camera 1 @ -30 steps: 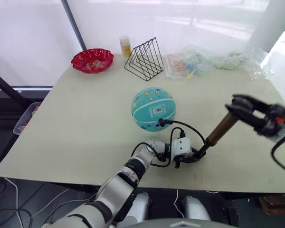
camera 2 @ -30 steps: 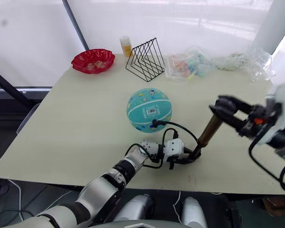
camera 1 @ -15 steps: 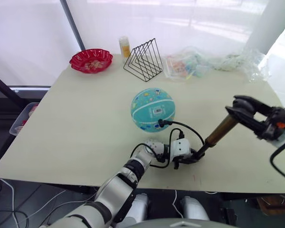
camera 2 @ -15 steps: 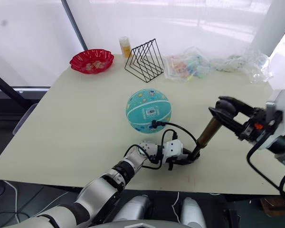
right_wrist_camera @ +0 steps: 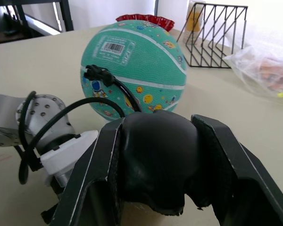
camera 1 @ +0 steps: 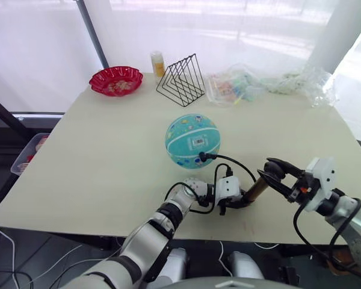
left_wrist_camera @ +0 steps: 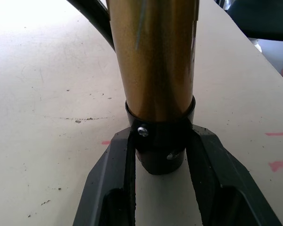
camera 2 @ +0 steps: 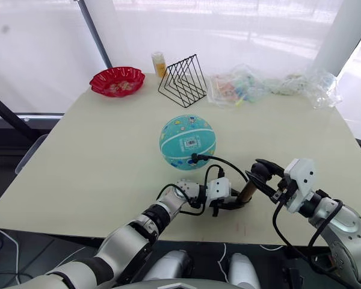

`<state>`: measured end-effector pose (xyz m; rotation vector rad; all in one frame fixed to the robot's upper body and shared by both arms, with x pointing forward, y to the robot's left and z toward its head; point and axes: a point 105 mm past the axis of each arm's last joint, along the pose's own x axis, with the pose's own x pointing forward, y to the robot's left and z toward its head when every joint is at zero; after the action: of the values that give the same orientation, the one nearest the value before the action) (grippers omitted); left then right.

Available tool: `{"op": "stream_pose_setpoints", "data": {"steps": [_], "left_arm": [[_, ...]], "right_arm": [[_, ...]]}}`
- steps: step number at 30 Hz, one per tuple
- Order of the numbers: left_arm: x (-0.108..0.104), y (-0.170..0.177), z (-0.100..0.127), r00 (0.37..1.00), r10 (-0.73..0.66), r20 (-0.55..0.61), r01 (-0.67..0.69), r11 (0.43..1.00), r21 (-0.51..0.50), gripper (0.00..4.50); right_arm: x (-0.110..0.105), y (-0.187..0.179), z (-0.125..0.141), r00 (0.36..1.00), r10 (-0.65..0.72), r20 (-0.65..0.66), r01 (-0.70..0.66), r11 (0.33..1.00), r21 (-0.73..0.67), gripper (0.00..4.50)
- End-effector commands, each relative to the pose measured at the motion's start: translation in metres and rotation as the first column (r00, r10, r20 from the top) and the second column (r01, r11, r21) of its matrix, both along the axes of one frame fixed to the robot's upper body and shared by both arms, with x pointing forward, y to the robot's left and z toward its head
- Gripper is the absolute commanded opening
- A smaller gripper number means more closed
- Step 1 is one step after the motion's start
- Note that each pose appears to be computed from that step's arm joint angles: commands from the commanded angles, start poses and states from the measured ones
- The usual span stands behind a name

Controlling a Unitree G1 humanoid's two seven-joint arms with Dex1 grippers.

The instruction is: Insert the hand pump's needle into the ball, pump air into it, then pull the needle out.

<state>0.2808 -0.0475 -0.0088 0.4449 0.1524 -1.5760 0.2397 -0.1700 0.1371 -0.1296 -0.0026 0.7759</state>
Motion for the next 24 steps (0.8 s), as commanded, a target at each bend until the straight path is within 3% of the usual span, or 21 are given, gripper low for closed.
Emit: {"op": "stream_pose_setpoints", "data": {"steps": [1,8,13,16,21,24], "left_arm": [[-0.026,0.027,-0.048,0.992,-0.026,-0.125,0.049,0.982,0.184,1.04],[-0.026,0.028,-0.049,0.991,-0.026,-0.128,0.049,0.981,0.187,1.04],[-0.026,0.028,-0.049,0.992,-0.028,-0.126,0.052,0.980,0.190,1.04],[-0.026,0.028,-0.049,0.992,-0.029,-0.126,0.053,0.980,0.190,1.04],[-0.026,0.027,-0.048,0.992,-0.031,-0.124,0.054,0.981,0.189,1.04],[-0.026,0.027,-0.048,0.992,-0.030,-0.124,0.053,0.981,0.187,1.04]], "right_arm": [[0.003,-0.015,0.040,0.997,-0.037,0.069,0.033,0.998,0.054,1.65],[-0.010,-0.028,0.137,0.967,-0.008,0.255,-0.026,0.991,0.130,1.65],[-0.022,-0.030,0.181,0.943,0.011,0.332,-0.047,0.994,0.100,1.65],[-0.020,-0.025,0.167,0.961,0.025,0.275,-0.044,0.997,0.064,1.65],[-0.013,-0.017,0.090,0.997,0.020,0.076,-0.018,0.999,-0.028,1.65],[-0.011,-0.015,0.042,1.000,-0.008,-0.013,0.008,1.000,-0.015,1.65]]}}
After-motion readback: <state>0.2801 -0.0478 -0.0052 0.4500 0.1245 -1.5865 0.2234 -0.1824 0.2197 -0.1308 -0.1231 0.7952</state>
